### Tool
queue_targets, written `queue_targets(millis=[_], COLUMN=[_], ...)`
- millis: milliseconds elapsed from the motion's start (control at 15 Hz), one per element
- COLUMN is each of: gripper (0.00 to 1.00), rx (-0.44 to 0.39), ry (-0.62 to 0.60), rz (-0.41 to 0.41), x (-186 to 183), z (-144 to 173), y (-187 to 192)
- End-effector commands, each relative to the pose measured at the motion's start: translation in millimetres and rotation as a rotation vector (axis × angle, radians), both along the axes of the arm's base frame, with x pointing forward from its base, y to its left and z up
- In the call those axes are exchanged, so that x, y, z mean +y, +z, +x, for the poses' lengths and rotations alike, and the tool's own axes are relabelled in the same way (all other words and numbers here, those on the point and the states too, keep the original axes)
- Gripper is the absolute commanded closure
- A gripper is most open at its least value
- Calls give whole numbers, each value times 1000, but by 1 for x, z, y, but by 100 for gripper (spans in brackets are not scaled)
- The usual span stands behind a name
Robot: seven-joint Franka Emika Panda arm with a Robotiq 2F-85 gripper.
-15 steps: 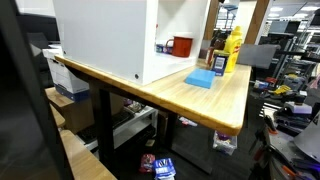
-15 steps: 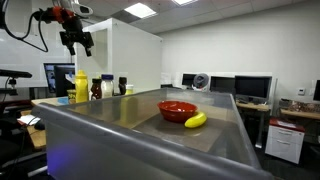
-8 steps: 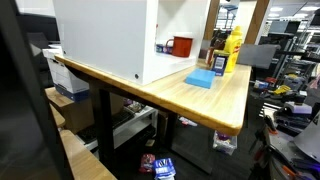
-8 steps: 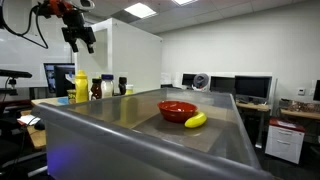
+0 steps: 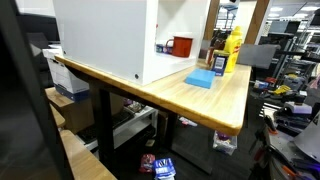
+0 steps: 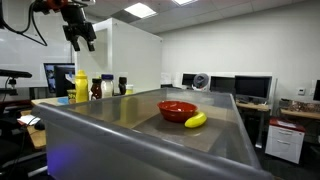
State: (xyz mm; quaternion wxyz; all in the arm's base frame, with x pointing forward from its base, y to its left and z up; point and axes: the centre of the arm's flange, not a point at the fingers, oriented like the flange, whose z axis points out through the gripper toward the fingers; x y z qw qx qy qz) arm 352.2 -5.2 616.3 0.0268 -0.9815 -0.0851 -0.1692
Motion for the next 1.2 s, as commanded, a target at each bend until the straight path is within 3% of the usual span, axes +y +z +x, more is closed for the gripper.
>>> queue_targets(millis=[0,1133], gripper=[0,0], rx=[30,32], ry=[-2,-12], rz=[-2,13], x=[-10,-9], z=[-10,-8], y=[7,3])
